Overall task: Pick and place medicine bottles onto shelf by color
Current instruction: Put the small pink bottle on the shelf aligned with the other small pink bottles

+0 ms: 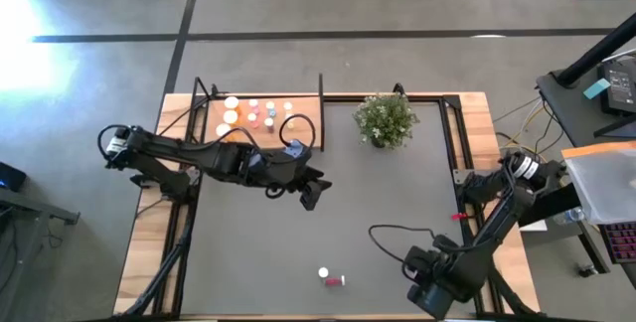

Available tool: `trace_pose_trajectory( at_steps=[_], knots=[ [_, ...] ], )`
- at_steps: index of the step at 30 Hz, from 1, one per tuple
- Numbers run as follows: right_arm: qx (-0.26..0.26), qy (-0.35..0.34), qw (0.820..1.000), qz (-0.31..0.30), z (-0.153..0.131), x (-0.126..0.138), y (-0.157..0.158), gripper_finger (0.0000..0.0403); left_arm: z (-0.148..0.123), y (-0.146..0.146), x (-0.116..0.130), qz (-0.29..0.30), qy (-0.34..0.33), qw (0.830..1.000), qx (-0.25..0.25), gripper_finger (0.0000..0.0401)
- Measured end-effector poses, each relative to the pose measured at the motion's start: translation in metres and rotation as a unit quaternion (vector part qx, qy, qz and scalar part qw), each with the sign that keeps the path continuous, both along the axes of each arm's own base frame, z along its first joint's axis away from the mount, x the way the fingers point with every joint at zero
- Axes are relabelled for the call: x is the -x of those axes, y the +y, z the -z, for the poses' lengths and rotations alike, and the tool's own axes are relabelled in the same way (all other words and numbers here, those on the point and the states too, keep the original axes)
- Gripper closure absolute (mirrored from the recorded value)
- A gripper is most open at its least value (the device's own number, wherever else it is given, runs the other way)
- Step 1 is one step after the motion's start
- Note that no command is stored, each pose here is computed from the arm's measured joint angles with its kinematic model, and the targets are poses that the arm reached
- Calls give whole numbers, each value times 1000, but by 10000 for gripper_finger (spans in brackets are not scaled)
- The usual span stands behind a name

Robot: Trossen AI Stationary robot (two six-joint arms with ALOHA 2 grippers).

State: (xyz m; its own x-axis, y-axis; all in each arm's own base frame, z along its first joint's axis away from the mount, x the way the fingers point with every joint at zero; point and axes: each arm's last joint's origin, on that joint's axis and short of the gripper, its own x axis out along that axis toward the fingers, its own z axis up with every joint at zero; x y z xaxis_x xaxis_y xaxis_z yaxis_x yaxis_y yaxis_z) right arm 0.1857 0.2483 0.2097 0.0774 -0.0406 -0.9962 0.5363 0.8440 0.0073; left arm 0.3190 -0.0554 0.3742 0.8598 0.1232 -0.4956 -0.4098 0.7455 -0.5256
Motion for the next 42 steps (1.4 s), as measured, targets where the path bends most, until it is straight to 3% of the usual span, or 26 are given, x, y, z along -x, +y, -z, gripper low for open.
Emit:
trace_pose_trajectory(
  at_steps=[8, 17, 20, 27, 42],
  knots=[
    [41, -1, 998, -44, -11, -23, -38, 281, -14, 2, 12, 11, -21, 1000, -6, 218],
    [56, 2, 996, -65, -13, -69, -97, 280, -27, 5, 27, 33, -36, 998, -30, 218],
    [48, -17, 997, -63, -14, -88, -121, 279, -31, 5, 31, 41, -42, 998, -39, 218],
    [30, -137, 988, -60, -23, -140, -169, 284, -35, 8, 44, 45, -33, 997, -45, 218],
    [57, -152, 984, -70, -27, -204, -224, 278, -50, 13, 70, 55, -46, 995, -65, 218]
  ],
)
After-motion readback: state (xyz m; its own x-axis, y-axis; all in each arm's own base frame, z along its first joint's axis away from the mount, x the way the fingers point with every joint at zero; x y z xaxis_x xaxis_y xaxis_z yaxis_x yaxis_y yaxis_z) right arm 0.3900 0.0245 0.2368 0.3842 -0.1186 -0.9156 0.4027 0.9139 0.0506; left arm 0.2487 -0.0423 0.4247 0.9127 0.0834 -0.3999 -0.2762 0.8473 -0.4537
